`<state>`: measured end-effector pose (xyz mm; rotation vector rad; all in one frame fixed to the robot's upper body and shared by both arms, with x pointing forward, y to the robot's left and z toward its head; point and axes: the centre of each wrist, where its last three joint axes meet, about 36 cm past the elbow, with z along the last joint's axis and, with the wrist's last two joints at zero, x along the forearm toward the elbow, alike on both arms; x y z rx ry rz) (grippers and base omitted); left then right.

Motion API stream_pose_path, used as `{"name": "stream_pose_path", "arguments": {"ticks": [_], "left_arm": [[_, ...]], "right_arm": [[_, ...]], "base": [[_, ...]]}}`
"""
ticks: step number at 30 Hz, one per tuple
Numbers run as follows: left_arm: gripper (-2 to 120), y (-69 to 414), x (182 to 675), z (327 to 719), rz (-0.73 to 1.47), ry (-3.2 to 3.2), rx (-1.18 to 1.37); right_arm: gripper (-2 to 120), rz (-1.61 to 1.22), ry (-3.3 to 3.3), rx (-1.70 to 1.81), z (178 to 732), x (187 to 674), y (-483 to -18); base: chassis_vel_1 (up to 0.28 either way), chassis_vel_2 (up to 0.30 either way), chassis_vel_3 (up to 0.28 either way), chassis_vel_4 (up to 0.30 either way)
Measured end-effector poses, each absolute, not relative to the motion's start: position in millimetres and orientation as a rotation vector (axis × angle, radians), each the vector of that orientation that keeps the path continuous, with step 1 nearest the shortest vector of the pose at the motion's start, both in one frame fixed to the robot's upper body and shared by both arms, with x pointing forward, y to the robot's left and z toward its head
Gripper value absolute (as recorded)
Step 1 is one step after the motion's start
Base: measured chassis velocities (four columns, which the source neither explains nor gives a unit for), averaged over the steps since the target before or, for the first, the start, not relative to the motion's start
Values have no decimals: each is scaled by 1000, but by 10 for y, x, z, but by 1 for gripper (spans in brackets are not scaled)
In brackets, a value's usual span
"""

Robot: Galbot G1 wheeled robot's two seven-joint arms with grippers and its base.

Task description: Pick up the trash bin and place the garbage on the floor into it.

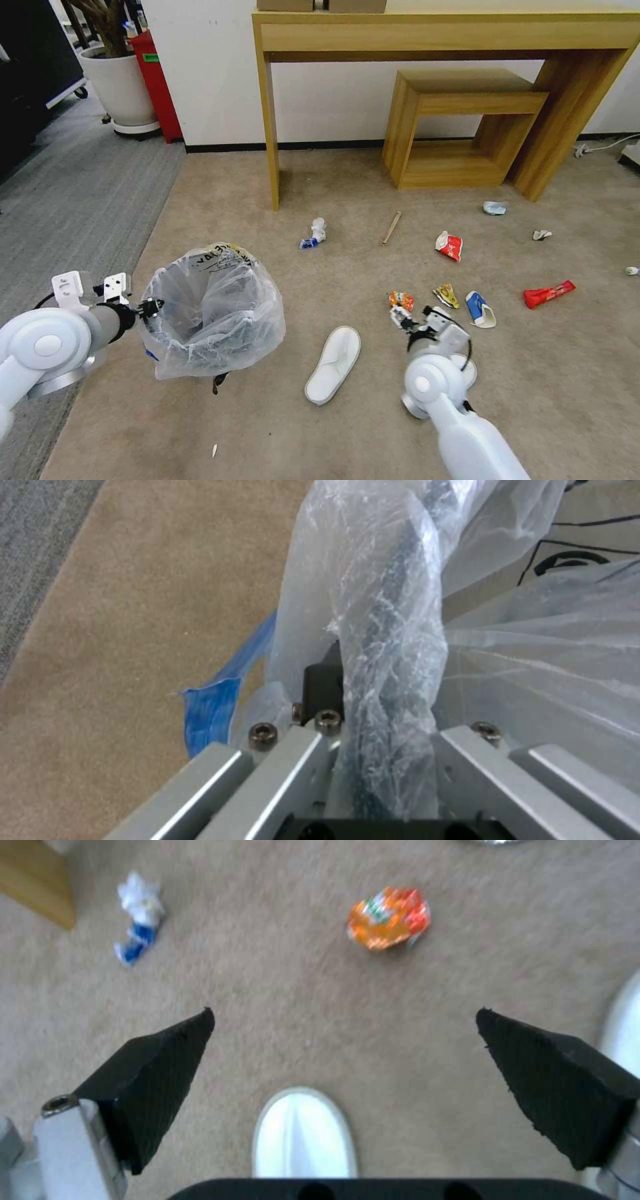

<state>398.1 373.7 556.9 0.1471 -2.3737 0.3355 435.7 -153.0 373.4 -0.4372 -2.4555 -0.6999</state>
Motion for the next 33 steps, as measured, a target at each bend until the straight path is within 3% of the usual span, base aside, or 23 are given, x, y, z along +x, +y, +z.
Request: {"name": "stream_pose_path", "arguments": {"ticks": [20,33], "left_arm": [[0,3758,3980,5591,307,-2380,158],[0,3773,3990,5556,303,-2382,174]], "right_arm": [[100,-524,-2180,-391,3477,5008,-541],[100,-436,-2124,-441,3123,5045,-699]], "base": [[0,0,0,0],[0,0,0,0]]}}
